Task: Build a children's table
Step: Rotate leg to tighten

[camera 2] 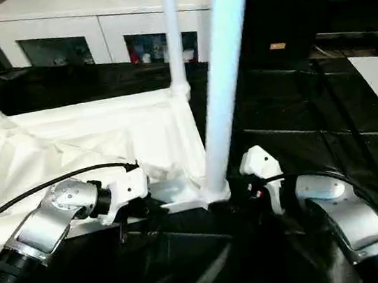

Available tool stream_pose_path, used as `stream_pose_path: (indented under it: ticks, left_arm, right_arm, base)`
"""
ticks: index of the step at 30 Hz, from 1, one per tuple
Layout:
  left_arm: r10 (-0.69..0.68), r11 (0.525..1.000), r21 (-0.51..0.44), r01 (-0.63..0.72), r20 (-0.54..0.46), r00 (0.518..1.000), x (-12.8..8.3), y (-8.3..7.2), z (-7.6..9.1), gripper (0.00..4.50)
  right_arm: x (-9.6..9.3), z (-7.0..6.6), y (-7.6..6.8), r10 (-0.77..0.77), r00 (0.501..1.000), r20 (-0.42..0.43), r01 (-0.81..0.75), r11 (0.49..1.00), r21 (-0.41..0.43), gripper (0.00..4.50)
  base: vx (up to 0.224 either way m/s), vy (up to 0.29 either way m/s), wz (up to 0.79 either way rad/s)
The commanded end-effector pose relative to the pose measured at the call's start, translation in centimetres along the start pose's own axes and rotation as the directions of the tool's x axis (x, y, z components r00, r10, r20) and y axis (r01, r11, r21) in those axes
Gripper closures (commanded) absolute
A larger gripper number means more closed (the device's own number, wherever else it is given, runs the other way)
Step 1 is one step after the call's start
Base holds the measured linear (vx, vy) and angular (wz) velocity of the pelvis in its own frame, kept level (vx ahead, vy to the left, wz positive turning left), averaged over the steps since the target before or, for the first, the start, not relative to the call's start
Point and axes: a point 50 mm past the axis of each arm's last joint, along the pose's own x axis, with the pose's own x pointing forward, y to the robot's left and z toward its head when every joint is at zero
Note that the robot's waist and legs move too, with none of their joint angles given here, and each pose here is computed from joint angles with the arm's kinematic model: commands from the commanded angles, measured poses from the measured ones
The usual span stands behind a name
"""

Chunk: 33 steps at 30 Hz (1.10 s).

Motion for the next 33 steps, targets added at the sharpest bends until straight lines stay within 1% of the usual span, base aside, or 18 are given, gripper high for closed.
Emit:
stream_pose_path:
  ticks: [1,2,5,7,8,11,12,13,20,22,24,25,26,27,28,31,32,33]
  left_arm:
    - [-0.028,0.997,0.073,0.024,0.05,0.998,-0.1,-0.1,1.8,4.5]
    - [-0.028,0.997,0.073,0.024,0.05,0.998,-0.1,-0.1,1.8,4.5]
    - [-0.023,0.997,0.073,0.02,0.043,0.999,-0.2,-0.1,1.7,4.5]
    - [-0.024,0.997,0.071,0.021,0.042,0.999,-0.2,-0.1,1.6,4.5]
    - [-0.025,0.997,0.07,0.022,0.041,0.999,-0.2,-0.1,1.6,4.5]
    - [-0.02,0.997,0.072,0.017,0.037,0.999,-0.2,-0.1,1.5,4.5]
    - [-0.022,0.997,0.069,0.02,0.038,0.999,-0.3,-0.1,1.5,4.5]
    - [-0.022,0.997,0.069,0.02,0.038,0.999,-0.3,-0.1,1.5,4.5]
    - [-0.021,0.998,0.063,0.019,0.026,0.999,-0.2,-0.1,1.1,4.5]
    - [0.028,0.999,0.041,-0.028,0.009,1.0,0.2,0.2,0.6,4.5]
    - [0.076,0.997,0.018,-0.076,0.001,0.997,0.7,0.5,0.4,4.5]
    - [0.076,0.997,0.018,-0.076,0.001,0.997,0.7,0.5,0.4,4.5]
    - [0.123,0.992,-0.001,-0.123,0.0,0.992,1.3,0.8,0.3,4.5]
    - [0.153,0.988,-0.022,-0.153,0.003,0.988,1.8,1.0,0.4,4.5]
    - [0.153,0.988,-0.022,-0.153,0.003,0.988,1.8,1.0,0.4,4.5]
    - [0.24,0.968,-0.082,-0.238,0.018,0.971,3.2,1.6,1.2,4.5]
    - [0.272,0.958,-0.097,-0.269,0.015,0.962,3.5,1.9,1.4,4.5]
    - [0.323,0.94,-0.123,-0.32,0.007,0.946,3.9,2.4,1.6,4.5]
  right_arm:
    - [0.2,-0.1,0.2,0.033,0.999,-0.006,-0.033,0.999,-0.001,0.51]
    - [0.2,-0.1,0.2,0.035,0.999,-0.007,-0.035,0.999,0.0,0.51]
    - [0.3,-0.2,0.0,0.023,1.0,0.0,-0.023,0.999,0.027,0.86]
    - [0.4,-0.3,0.0,0.025,1.0,-0.003,-0.024,0.999,0.027,0.91]
    - [0.4,-0.3,0.0,0.027,1.0,-0.007,-0.027,0.999,0.025,1.15]
    - [0.4,-0.5,0.1,0.041,0.999,-0.016,-0.041,0.999,0.026,1.26]
    - [0.4,-0.5,0.1,0.045,0.999,-0.015,-0.045,0.999,0.028,1.43]
    - [0.4,-0.5,0.1,0.045,0.999,-0.015,-0.045,0.999,0.028,1.43]
    - [0.3,-1.0,0.1,0.044,0.998,-0.038,-0.042,0.998,0.037,2.05]
    - [0.9,-2.6,-0.4,-0.062,0.992,-0.112,0.067,0.997,0.045,2.12]
    - [1.4,-3.4,-0.6,-0.126,0.982,-0.143,0.135,0.989,0.054,2.25]
    - [1.4,-3.4,-0.6,-0.126,0.982,-0.143,0.135,0.989,0.054,2.25]
    - [2.1,-3.8,-0.3,-0.156,0.976,-0.151,0.168,0.983,0.074,2.28]
    - [2.8,-4.0,0.0,-0.176,0.972,-0.156,0.192,0.977,0.093,2.32]
    - [2.8,-4.0,0.0,-0.176,0.972,-0.156,0.192,0.977,0.093,2.35]
    - [4.9,-3.8,0.6,-0.251,0.957,-0.146,0.27,0.954,0.127,2.37]
    - [5.5,-3.6,0.6,-0.286,0.948,-0.14,0.305,0.942,0.138,2.37]
    - [6.2,-3.5,0.2,-0.364,0.92,-0.146,0.385,0.908,0.163,2.37]
  base:
    - [0.0,0.0,0.0]
    - [0.0,0.0,0.0]
    - [0.0,0.0,0.0]
    - [0.0,0.0,0.0]
    - [0.0,0.0,0.0]
    - [0.0,0.0,0.0]
    - [0.0,0.0,0.0]
    - [0.0,0.0,0.0]
    - [0.0,0.0,0.0]
    - [0.0,0.0,0.0]
    - [0.0,0.0,0.0]
    - [0.0,0.0,0.0]
    - [-0.053,-0.007,-0.01]
    - [0.0,0.0,0.0]
    - [0.0,0.0,0.0]
    - [-0.017,0.005,-0.01]
    - [-0.063,0.028,-0.06]
    - [-0.063,0.028,-0.06]
